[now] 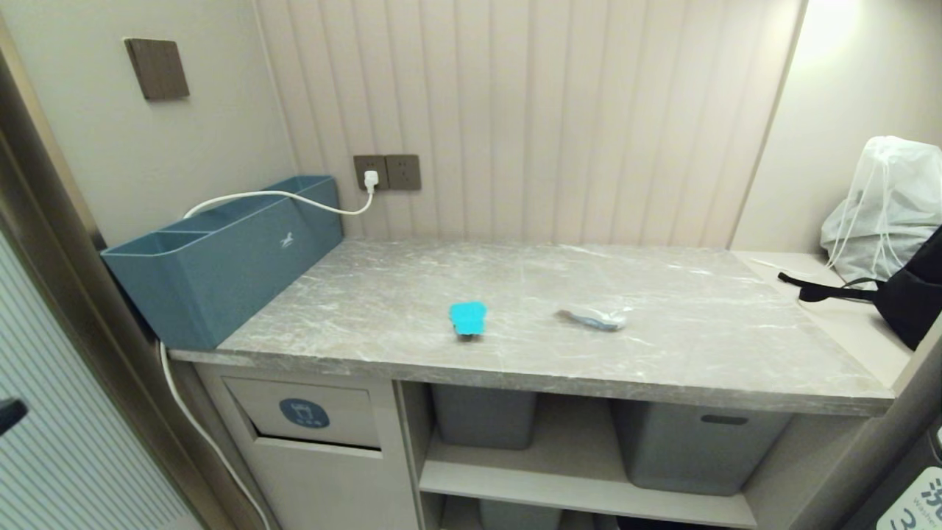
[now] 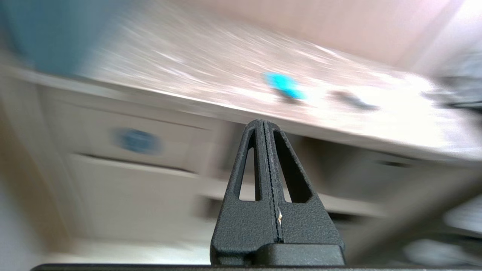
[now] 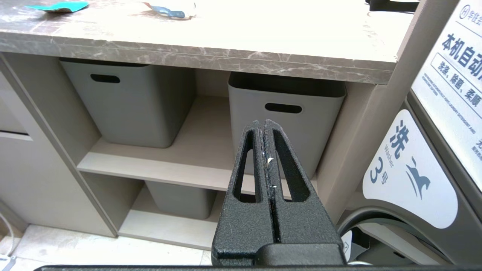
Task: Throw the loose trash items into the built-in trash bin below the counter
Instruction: Pick up the garbage
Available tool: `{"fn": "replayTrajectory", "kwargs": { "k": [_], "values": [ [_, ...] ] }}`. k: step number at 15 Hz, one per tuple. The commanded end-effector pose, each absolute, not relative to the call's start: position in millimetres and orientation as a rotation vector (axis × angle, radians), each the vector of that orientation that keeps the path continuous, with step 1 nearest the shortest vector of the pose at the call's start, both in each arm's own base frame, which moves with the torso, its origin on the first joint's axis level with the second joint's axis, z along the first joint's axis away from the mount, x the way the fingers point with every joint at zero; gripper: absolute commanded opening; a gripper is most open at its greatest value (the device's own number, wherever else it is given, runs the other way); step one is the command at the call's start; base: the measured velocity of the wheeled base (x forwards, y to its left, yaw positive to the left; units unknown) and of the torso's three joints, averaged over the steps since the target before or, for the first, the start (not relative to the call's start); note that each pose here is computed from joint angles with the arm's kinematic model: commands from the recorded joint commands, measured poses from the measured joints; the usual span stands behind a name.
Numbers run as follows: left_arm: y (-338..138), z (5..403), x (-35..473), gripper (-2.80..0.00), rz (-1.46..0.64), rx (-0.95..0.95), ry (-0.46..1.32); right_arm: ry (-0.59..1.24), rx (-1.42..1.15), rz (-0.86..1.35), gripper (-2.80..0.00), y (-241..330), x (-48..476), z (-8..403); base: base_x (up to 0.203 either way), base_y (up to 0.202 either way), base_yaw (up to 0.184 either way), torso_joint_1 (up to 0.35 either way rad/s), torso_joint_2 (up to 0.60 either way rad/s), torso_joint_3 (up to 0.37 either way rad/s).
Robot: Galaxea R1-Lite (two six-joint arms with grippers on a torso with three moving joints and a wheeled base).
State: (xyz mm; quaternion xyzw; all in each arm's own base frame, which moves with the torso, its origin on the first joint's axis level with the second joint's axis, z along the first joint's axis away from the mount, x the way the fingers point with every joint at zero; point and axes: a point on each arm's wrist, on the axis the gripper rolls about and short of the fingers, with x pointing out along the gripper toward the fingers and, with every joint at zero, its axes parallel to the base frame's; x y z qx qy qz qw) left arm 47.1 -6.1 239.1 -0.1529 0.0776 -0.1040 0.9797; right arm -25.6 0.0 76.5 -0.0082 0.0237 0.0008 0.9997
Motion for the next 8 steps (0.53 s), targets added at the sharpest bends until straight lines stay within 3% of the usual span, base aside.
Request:
{"fn": "replayTrajectory", "kwargs": {
  "k": [1, 4, 6, 7, 8],
  "values": [
    [-20.8, 245.1, 125.0, -2.8, -0.264, -0.505, 0.414, 0.048, -0.017, 0.002, -2.8, 0.0, -25.6, 76.5, 0.0, 0.0, 0.0, 0.0, 0.0, 0.0],
    [-83.3, 264.7, 191.6, -2.8, -0.383, -1.019, 0.685, 0.048, -0.017, 0.002, -2.8, 0.0, -25.6, 76.5, 0.0, 0.0, 0.0, 0.0, 0.0, 0.0],
    [-117.0, 261.6, 236.7, -2.8, -0.365, -1.208, 0.798, 0.048, -0.017, 0.002, -2.8, 0.0, -25.6, 76.5, 0.0, 0.0, 0.0, 0.0, 0.0, 0.0],
    [-130.3, 253.9, 256.1, 0.0, -0.345, -1.249, 0.84, 0.048, -0.017, 0.002, -2.8, 0.0, -25.6, 76.5, 0.0, 0.0, 0.0, 0.0, 0.0, 0.0],
    [-145.1, 244.0, 278.3, 0.0, -0.322, -1.284, 0.878, 0.048, -0.017, 0.002, -2.8, 0.0, -25.6, 76.5, 0.0, 0.0, 0.0, 0.0, 0.0, 0.0]
  ]
}}
